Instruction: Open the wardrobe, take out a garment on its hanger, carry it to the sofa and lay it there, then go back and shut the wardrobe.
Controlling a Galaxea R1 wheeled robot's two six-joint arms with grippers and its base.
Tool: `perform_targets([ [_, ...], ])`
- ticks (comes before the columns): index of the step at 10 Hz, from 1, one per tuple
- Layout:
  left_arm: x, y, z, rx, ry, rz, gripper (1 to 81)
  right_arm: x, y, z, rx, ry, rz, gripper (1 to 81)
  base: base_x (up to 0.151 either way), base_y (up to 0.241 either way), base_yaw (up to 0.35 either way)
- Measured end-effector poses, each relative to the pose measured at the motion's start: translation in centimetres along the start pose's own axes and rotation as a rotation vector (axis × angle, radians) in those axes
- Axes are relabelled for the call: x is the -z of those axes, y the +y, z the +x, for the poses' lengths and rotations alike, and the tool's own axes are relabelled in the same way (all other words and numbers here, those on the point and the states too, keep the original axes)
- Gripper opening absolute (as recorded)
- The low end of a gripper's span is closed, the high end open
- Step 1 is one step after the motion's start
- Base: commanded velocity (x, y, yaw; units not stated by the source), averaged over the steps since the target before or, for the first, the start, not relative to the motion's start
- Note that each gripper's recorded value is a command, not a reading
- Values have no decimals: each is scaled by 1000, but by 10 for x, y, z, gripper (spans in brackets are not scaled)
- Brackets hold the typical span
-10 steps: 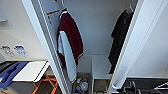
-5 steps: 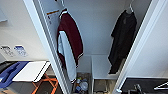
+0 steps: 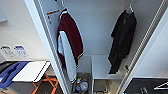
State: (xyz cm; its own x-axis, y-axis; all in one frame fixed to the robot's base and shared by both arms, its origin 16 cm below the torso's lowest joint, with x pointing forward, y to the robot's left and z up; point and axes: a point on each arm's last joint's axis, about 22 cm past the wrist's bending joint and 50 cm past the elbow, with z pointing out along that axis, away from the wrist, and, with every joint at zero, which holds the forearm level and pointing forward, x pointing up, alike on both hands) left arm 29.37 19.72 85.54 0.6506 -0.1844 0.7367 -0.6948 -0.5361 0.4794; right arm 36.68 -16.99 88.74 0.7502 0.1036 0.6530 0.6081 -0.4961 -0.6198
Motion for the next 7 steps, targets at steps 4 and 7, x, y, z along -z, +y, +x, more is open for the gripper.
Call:
perform_targets([
  [4, 3, 0, 0, 2, 3, 3, 811, 8, 0, -5, -4, -1, -12, 811, 0, 0, 0],
  [7, 3, 0, 0, 4, 7, 4, 811, 8, 0, -5, -4, -1, -12, 811, 0, 0, 0],
])
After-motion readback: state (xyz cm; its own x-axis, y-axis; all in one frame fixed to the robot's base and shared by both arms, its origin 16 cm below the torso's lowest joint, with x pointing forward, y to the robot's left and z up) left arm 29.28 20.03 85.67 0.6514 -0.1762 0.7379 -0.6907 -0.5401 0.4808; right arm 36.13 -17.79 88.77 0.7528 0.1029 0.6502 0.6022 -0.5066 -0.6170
